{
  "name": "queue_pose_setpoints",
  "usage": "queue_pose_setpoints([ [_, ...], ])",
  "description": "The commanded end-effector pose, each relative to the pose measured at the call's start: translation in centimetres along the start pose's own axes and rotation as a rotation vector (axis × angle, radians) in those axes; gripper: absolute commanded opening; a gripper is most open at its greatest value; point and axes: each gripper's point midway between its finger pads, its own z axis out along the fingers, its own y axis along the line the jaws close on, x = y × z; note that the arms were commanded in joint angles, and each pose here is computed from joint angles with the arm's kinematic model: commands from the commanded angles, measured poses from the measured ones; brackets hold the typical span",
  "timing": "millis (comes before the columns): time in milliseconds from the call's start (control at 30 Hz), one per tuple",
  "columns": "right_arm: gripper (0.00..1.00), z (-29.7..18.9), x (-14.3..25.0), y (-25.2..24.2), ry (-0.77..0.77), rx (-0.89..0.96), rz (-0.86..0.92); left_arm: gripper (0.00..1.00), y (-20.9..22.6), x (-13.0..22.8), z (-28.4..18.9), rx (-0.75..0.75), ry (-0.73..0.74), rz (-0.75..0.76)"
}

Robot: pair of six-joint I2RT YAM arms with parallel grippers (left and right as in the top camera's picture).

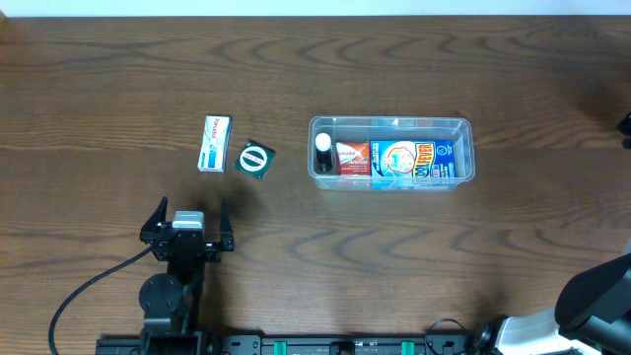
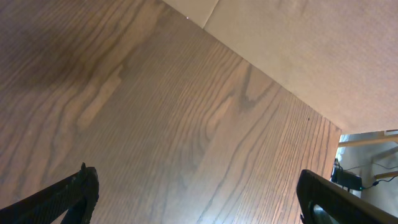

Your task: Pack container

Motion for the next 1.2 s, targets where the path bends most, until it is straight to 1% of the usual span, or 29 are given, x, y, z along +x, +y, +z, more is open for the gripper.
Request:
queue_pose_setpoints([
  [0, 0.99, -0.6, -0.7, -0.7, -0.024, 0.012, 0.011, 0.98, 0.3, 1.6, 0.1, -0.022, 0.051, 0.014],
  [433, 0.99, -0.6, -0.7, -0.7, -0.024, 0.012, 0.011, 0.98, 0.2, 1.6, 0.1, -0.018, 0.049, 0.014],
  [500, 0.99, -0.6, -0.7, -0.7, -0.024, 0.012, 0.011, 0.98, -0.7, 1.4, 0.1, 0.036, 0.039, 0.008],
  [633, 0.99, -0.6, -0.7, -0.7, -0.024, 0.012, 0.011, 0.98, -1.3, 1.1, 0.0, 0.073, 0.033, -0.137],
  [733, 0.99, -0.6, -0.7, -0.7, -0.023, 0.012, 0.01, 0.98, -1.3, 1.1, 0.0, 0.071, 0.033, -0.146],
  [800, 0.99, -0.6, -0.7, -0.7, -0.024, 0.012, 0.011, 0.98, -1.2, 0.2, 0.1, 0.072, -0.008, -0.145],
  [933, 0.99, -0.6, -0.7, -0.7, -0.024, 0.012, 0.011, 0.98, -2.4, -2.2, -0.2, 0.154, -0.099, -0.157],
  [1167, 0.99, -0.6, -0.7, -0.7, -0.024, 0.012, 0.011, 0.98, -2.5, -5.6, -1.2, 0.187, -0.142, -0.224],
])
